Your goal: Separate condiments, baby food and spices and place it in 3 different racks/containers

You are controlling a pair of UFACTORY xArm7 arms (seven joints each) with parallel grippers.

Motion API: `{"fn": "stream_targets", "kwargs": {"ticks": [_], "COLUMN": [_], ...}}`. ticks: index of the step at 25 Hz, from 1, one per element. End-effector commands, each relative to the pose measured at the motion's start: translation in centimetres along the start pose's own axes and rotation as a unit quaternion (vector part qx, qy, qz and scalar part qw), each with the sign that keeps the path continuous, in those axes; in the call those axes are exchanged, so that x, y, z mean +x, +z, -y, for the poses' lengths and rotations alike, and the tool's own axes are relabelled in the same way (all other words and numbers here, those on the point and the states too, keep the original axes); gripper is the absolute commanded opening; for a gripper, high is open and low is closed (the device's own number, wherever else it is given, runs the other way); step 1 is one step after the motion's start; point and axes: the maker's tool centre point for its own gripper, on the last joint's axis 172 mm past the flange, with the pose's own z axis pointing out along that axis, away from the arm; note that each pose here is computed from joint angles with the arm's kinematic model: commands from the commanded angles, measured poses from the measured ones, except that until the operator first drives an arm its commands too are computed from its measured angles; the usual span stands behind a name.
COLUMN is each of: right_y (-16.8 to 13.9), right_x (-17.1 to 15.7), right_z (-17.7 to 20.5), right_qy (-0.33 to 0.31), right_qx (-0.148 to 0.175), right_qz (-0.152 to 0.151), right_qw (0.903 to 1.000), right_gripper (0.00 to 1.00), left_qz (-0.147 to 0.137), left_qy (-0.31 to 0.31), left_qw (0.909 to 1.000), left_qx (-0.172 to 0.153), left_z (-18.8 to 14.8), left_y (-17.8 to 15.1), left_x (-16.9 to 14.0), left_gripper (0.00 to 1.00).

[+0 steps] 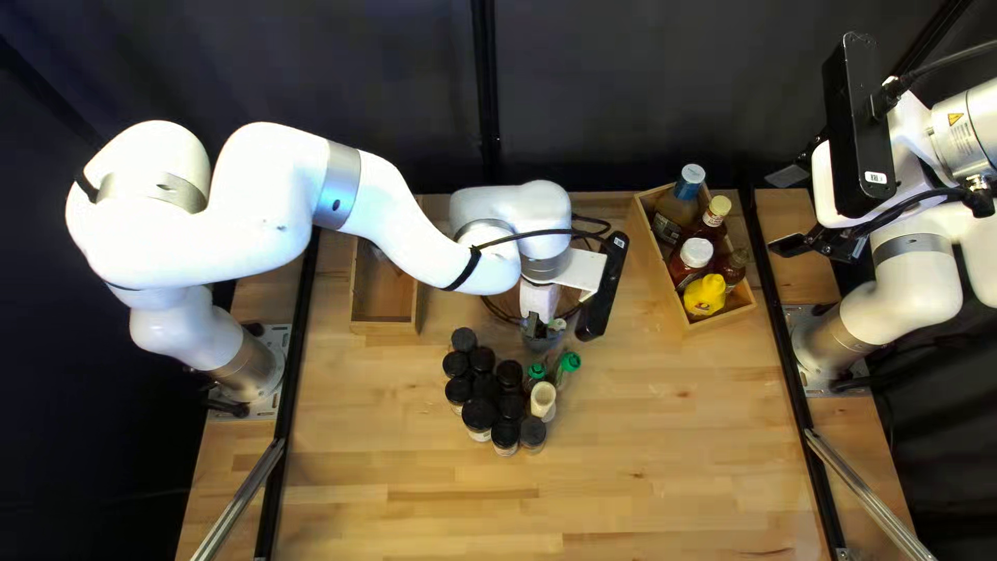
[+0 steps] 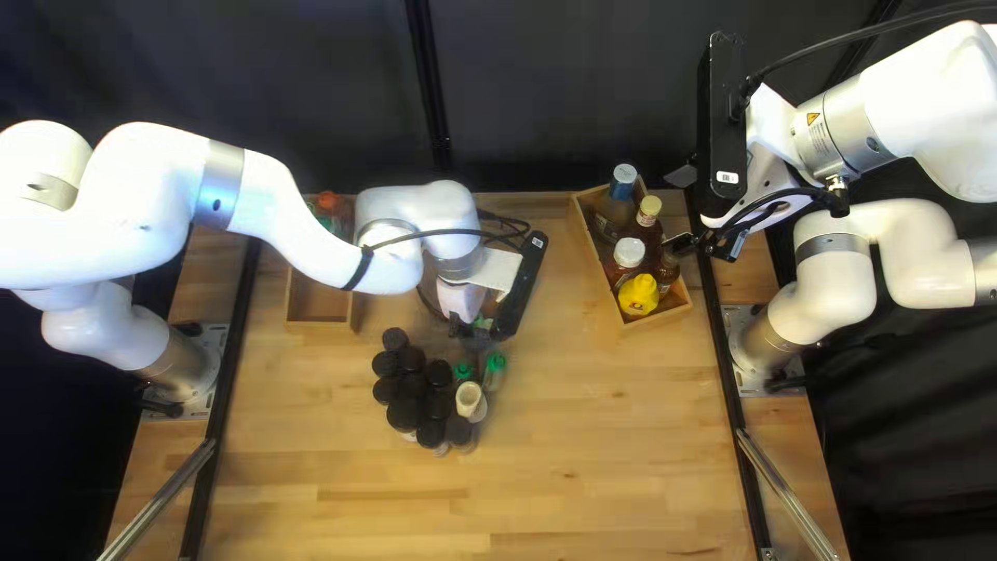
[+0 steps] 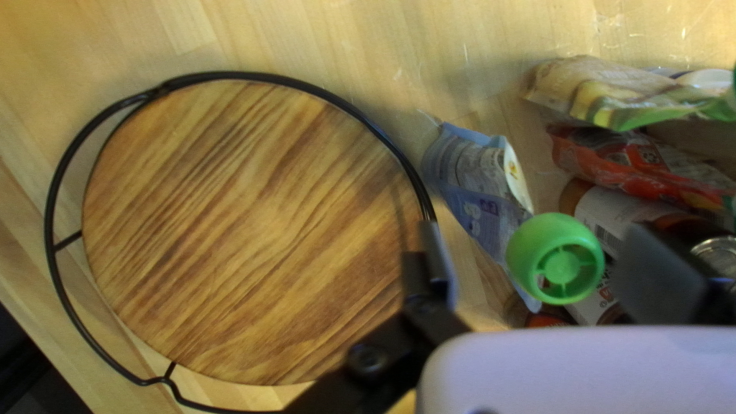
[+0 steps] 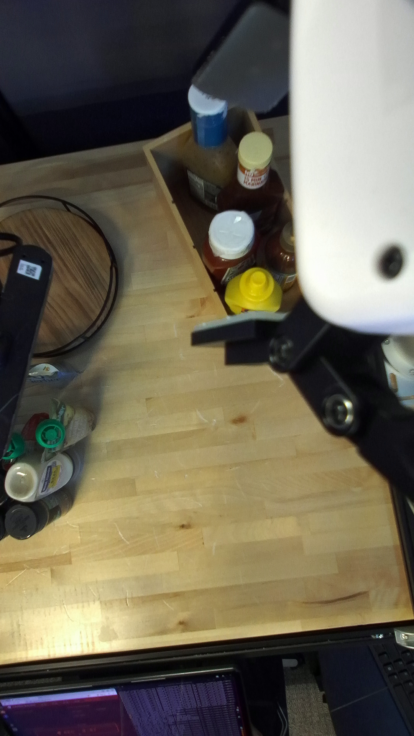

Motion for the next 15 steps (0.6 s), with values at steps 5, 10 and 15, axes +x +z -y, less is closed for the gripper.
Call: {"fn": "stream_targets", "kwargs": {"ticks": [5, 10, 15], "right_y": [0.0, 0.0, 0.0], "right_x": [0.0, 0.0, 0.0], "right_z": [0.0, 0.0, 0.0], "right_qy": [0.0, 0.0, 0.0], "right_qx": [0.0, 0.0, 0.0], "right_qz": [0.0, 0.0, 0.0], "right_qw": [1.0, 1.0, 1.0], "right_gripper": [1.0, 1.0, 1.0], "left_qz": [0.017, 0.03, 0.037], "left_qy": [0.006, 0.014, -0.003], "left_qw": [0.9998, 0.9993, 0.9993], "left_qx": [-0.012, -0.019, -0.001], "left_z": [-1.6, -2.4, -3.2], "left_y": [-5.4, -9.8, -12.0], "left_x": [-0.5, -3.5, -8.9], "left_gripper": [0.0, 0.0, 0.0]}}
